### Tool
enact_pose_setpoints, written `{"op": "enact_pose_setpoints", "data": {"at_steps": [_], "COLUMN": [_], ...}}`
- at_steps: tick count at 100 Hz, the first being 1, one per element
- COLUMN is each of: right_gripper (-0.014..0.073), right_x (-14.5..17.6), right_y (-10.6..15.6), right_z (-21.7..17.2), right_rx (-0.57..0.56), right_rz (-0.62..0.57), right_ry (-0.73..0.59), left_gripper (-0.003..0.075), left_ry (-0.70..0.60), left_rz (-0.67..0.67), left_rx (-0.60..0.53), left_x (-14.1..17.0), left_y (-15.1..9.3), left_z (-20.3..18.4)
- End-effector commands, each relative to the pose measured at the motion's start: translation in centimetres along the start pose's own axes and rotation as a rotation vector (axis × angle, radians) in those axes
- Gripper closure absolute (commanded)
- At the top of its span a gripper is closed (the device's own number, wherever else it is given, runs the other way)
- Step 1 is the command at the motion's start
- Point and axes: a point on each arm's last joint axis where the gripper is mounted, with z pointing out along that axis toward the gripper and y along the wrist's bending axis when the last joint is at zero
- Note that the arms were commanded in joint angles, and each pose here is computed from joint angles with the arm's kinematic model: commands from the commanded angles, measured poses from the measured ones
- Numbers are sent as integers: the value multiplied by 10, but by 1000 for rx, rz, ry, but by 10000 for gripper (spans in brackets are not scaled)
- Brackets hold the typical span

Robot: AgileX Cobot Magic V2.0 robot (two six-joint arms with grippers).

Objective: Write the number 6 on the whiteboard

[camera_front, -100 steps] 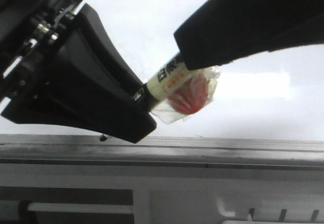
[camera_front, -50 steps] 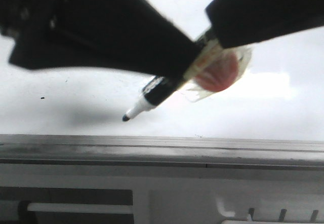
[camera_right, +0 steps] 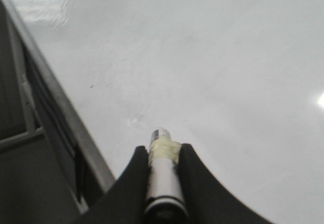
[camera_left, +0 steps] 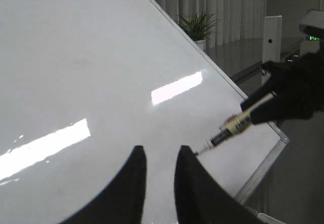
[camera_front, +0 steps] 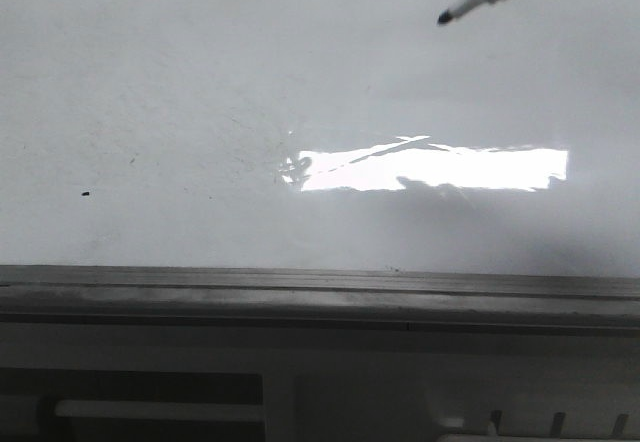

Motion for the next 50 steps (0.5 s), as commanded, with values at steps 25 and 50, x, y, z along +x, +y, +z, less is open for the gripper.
{"op": "enact_pose_setpoints", "data": {"at_steps": [25,50], "right_gripper": [655,655], "right_x": [-13,-3], "right_y": [-17,-18], "right_z": [23,47], "right_rx": [122,100], "right_rz": [-88,-84], "right_ry": [-63,19], "left_gripper": [739,739], "left_ry": [3,11], "left_rz": [-154,-154], "left_rx": [-18,7], "left_x": [34,35], "left_y": [-3,-5], "left_z": [-18,-18]}}
